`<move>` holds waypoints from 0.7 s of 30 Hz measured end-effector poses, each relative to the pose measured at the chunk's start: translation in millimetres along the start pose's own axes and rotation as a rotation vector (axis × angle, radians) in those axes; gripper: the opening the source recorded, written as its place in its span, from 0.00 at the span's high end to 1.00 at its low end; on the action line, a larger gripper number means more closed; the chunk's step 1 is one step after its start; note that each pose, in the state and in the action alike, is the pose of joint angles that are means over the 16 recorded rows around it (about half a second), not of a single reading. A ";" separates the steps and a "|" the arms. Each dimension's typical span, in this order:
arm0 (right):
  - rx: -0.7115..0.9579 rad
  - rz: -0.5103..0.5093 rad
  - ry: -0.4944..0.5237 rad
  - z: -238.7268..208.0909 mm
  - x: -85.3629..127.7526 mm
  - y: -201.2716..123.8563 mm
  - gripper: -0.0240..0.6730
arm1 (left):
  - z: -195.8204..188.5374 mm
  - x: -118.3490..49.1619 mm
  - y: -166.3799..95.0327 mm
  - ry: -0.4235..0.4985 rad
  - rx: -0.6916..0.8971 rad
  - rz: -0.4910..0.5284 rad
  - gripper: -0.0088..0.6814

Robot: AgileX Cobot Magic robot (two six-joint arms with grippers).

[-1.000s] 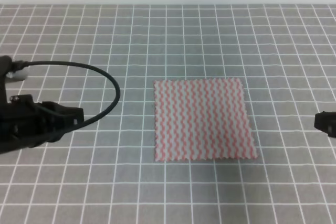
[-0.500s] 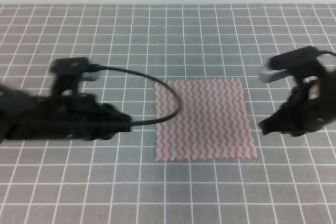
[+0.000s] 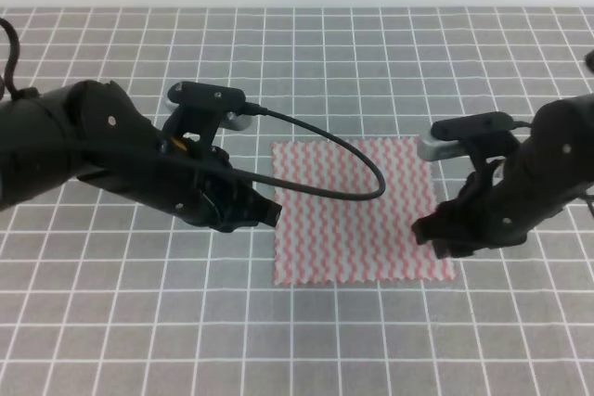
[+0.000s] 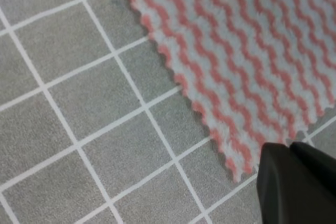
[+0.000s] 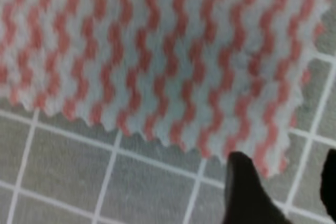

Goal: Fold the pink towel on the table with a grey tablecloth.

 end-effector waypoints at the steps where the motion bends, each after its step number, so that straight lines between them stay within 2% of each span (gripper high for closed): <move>1: 0.002 0.005 0.004 3.1 0.5 0.2 0.58 | 0.7 -0.3 0.6 0.001 0.002 0.001 0.99; 8: 0.024 0.029 0.019 23.3 1.9 -0.7 0.54 | 1.6 -1.8 2.3 -0.002 -0.001 -0.002 0.99; 21: 0.054 0.039 0.023 38.5 1.8 -4.8 0.62 | 0.6 -1.2 3.1 0.002 -0.006 0.006 0.99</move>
Point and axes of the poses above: a point on each arm's last joint axis where the gripper is mounted, z pointing out along that axis toward the gripper, x along the wrist's bending axis when the last joint is at zero, y = z × x, the point moved 10 cm from there along z, pointing out along that axis toward the gripper, and after that the axes turned 13 degrees about -z, right-handed, at the moved point
